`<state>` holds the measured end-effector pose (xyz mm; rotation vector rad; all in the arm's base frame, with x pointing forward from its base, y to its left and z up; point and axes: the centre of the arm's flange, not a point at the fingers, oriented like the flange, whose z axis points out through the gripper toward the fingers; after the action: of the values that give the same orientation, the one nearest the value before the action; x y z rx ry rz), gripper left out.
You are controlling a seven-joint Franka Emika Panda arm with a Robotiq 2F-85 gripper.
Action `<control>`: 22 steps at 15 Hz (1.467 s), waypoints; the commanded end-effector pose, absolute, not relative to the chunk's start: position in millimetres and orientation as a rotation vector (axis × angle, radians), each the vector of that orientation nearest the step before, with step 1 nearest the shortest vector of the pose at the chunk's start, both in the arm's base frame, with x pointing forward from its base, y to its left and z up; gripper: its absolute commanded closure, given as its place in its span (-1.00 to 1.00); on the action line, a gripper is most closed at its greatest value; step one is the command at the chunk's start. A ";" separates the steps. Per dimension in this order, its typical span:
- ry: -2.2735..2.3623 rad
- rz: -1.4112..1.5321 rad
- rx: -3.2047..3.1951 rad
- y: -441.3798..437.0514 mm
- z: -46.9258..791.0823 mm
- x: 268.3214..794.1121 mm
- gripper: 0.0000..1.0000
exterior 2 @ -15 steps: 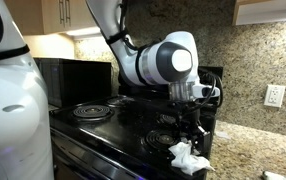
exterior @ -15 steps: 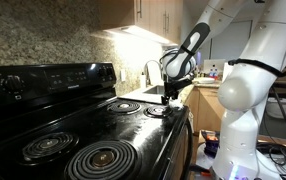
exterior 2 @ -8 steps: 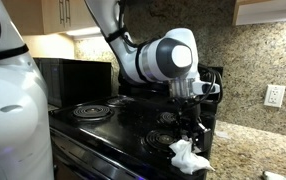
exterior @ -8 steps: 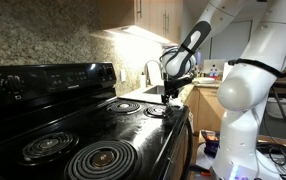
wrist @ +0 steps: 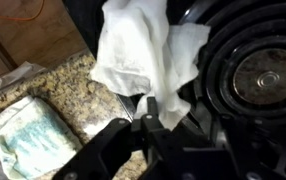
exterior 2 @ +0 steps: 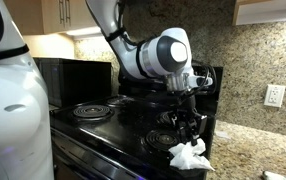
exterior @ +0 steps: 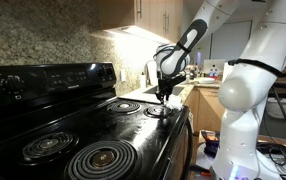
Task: Use the white napkin to wipe the stove
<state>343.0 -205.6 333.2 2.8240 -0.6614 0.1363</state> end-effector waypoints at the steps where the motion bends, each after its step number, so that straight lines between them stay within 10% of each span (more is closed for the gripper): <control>1: -0.599 0.148 2.790 -196.9 345.7 359.8 -0.52; 5: -0.605 0.124 2.769 -198.5 360.0 352.9 -0.98; 11: -0.698 0.036 2.806 -210.2 339.2 330.3 -1.00; 13: -0.727 -0.003 2.814 -215.5 328.5 327.1 -0.47; 16: -0.785 -0.052 2.823 -224.2 319.0 318.9 -0.51; 17: -0.804 -0.067 2.825 -227.5 315.7 316.8 -0.81; 18: -0.823 -0.076 2.830 -230.2 313.3 314.6 -0.76; 19: -0.839 -0.077 2.834 -233.3 310.7 311.9 -0.14; 22: -0.897 -0.051 2.857 -235.9 309.1 308.8 -0.07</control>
<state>316.0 -231.8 316.6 2.8298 -0.8437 -0.0467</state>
